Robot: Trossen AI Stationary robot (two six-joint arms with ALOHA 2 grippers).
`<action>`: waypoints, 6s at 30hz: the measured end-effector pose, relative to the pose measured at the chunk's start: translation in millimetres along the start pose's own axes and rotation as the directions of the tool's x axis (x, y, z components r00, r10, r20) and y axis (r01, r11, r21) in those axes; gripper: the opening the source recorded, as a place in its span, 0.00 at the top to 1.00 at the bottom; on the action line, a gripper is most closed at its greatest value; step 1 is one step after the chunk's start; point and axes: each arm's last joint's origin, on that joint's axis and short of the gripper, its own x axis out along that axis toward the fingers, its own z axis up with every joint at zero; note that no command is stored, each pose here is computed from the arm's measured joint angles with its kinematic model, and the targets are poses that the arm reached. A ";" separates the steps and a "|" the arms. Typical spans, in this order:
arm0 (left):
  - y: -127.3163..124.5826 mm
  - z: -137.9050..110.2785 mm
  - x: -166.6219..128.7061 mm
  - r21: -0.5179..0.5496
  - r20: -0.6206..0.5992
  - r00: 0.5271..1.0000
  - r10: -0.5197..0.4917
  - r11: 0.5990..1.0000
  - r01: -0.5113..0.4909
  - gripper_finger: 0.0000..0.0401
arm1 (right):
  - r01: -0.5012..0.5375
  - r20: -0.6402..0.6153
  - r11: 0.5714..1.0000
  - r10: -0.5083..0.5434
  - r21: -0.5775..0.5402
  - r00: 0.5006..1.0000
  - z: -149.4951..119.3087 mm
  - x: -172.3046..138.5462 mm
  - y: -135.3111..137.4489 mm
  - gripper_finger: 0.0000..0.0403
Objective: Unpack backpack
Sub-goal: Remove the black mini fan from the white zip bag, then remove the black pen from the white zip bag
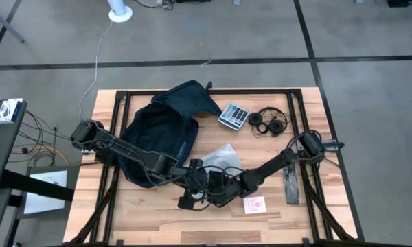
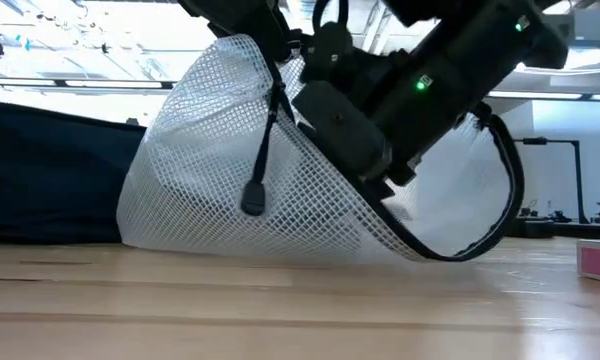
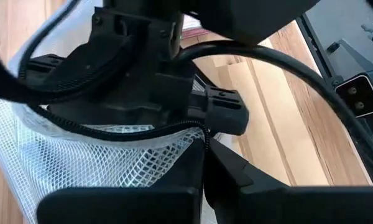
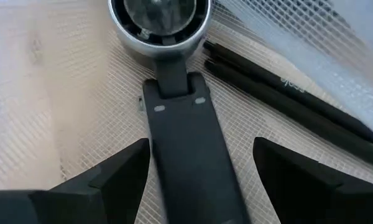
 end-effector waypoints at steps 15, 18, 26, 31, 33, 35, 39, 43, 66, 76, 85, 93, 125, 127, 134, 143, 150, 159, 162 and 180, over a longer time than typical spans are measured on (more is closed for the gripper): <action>0.0 -1.6 0.0 0.011 -0.016 1.000 0.000 1.000 0.000 1.00 | 0.010 -0.100 0.999 -0.005 0.047 0.995 -9.4 8.9 -18.5 0.41; 0.1 -1.7 0.0 0.011 -0.018 1.000 0.001 1.000 -0.001 1.00 | 0.031 -0.107 0.998 -0.024 0.061 0.994 -12.3 6.4 -17.4 0.54; 1.1 -1.9 -0.1 0.009 -0.016 0.999 0.040 0.999 -0.040 1.00 | -0.013 -0.132 0.999 0.017 0.030 0.991 -6.3 -13.9 8.2 0.55; 6.6 -2.2 0.1 -0.006 -0.022 0.996 0.083 0.997 -0.083 1.00 | 0.053 -0.235 0.999 -0.051 0.005 0.971 14.7 -43.1 21.1 0.55; 9.9 -2.5 0.1 -0.012 -0.027 0.994 0.106 0.994 -0.107 1.00 | 0.083 -0.263 0.997 -0.079 0.005 0.962 21.8 -53.9 24.7 0.55; 14.0 -3.7 0.1 -0.021 -0.040 0.989 0.140 0.990 -0.141 1.00 | 0.102 -0.283 0.995 -0.097 0.003 0.954 27.0 -65.7 29.6 0.55; 23.1 -8.8 -0.6 -0.032 -0.097 0.971 0.217 0.975 -0.221 1.00 | 0.132 -0.313 0.991 -0.121 0.016 0.942 27.6 -87.2 38.8 0.55; 29.2 -15.4 -1.8 -0.018 -0.166 0.951 0.259 0.964 -0.266 1.00 | 0.153 -0.381 0.986 -0.119 0.060 0.917 18.5 -103.9 45.8 0.55; -5.2 -6.2 -12.4 0.170 -0.042 0.990 0.131 0.978 -0.122 1.00 | 0.679 -0.554 0.697 -0.479 0.231 0.681 -56.3 -203.2 11.7 0.53; -22.5 6.3 -29.5 0.301 0.109 0.992 0.065 0.949 -0.095 1.00 | 0.736 -0.593 0.531 -0.454 0.419 0.665 -91.6 -154.4 -13.3 0.52; -22.3 2.5 -28.9 0.265 0.070 0.995 0.065 0.961 -0.082 1.00 | 0.767 -0.629 0.528 -0.468 0.364 0.621 -79.8 -149.4 -19.7 0.36; -17.0 0.8 -28.1 0.222 0.045 0.996 0.080 0.971 -0.088 1.00 | 0.754 -0.623 0.570 -0.469 0.328 0.626 -40.0 -187.9 -24.8 0.25; 19.6 8.3 -25.9 -0.113 0.080 0.967 0.240 0.966 -0.231 1.00 | -0.032 -0.266 0.938 0.131 0.346 0.955 27.3 -181.2 26.5 0.27; 19.6 8.1 -25.9 -0.117 0.078 0.967 0.240 0.966 -0.231 1.00 | -0.034 -0.266 0.945 0.126 0.326 0.956 28.2 -180.1 25.6 0.30; 19.7 7.2 -25.8 -0.115 0.069 0.968 0.241 0.966 -0.233 1.00 | 0.011 -0.192 0.963 0.042 0.270 0.980 34.9 -169.9 19.4 0.57; 22.1 7.7 -25.8 -0.117 0.071 0.967 0.246 0.964 -0.237 1.00 | 0.008 -0.066 0.978 0.005 0.208 0.998 32.7 -174.8 26.7 0.97; 25.4 8.9 -25.7 -0.127 0.080 0.964 0.252 0.962 -0.241 1.00 | -0.041 0.011 0.968 0.039 0.246 0.999 26.5 -175.1 34.7 1.00; 26.9 8.4 -25.9 -0.178 0.077 0.955 0.286 0.947 -0.269 1.00 | -0.148 0.094 0.892 0.118 0.427 0.988 1.6 -148.6 36.1 1.00; 30.0 8.0 -26.6 -0.231 0.075 0.923 0.378 0.907 -0.353 1.00 | -0.223 0.159 0.850 0.166 0.477 0.973 2.6 -142.0 37.7 1.00; 27.8 8.7 -27.5 -0.212 0.091 0.899 0.429 0.890 -0.403 1.00 | -0.129 0.180 0.782 0.022 0.609 0.983 -29.1 -69.7 40.7 1.00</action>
